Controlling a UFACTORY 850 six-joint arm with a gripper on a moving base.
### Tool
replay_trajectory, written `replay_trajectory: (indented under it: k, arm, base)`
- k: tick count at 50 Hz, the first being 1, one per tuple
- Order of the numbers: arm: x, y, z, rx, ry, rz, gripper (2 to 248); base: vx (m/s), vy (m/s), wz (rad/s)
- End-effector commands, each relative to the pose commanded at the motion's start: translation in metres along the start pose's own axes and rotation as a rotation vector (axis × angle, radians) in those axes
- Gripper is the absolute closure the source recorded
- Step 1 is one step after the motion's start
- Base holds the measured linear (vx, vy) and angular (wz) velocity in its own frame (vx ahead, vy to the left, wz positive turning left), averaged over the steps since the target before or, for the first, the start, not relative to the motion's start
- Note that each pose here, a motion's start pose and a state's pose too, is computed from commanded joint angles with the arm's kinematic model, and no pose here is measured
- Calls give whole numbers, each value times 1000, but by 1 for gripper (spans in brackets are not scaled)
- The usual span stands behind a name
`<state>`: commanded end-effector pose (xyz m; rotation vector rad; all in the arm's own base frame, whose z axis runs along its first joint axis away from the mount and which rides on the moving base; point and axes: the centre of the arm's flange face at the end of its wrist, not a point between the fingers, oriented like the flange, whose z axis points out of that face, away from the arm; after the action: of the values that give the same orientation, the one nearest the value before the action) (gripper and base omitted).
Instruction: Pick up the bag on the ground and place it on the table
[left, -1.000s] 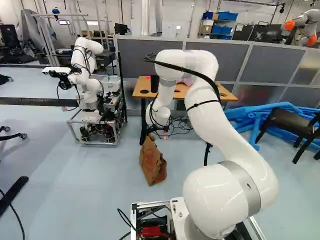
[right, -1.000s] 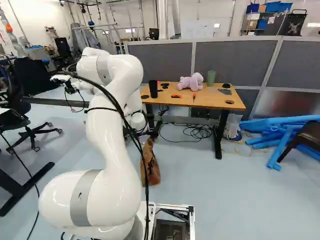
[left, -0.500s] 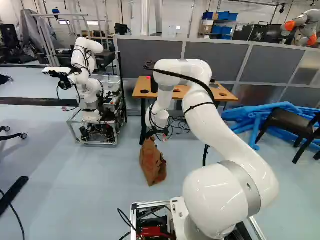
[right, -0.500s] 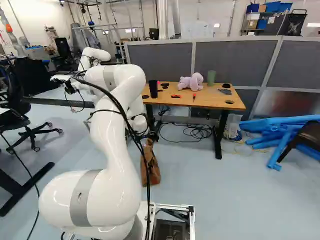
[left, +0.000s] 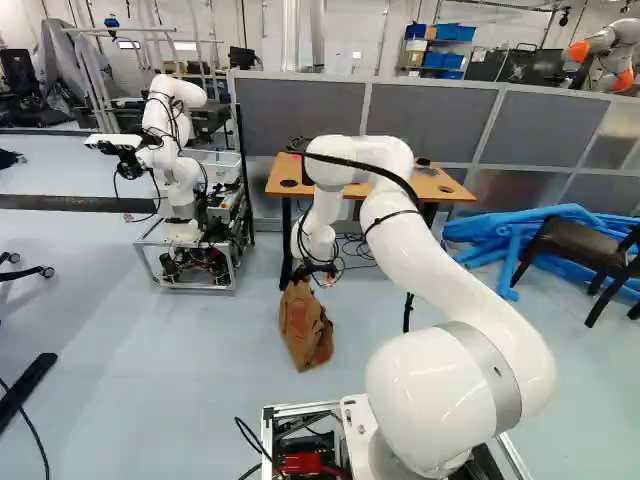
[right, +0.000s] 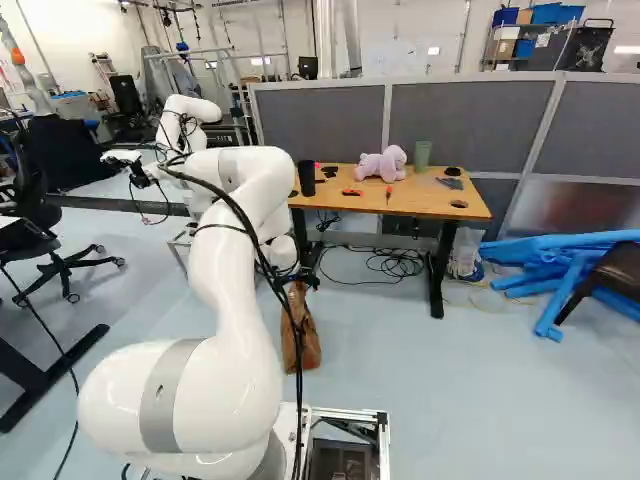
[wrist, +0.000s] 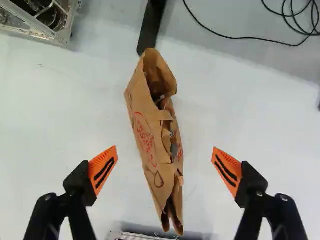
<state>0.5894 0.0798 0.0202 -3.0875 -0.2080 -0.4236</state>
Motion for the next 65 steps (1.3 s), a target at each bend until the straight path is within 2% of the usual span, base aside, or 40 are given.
replay_trajectory:
  k: [20, 65]
  arm:
    - [0, 2, 33, -1, -48, 3, 3]
    - [-15, 2, 99, -1, -71, 3, 3]
  base:
    - [0, 0, 0]
    - [0, 0, 0]
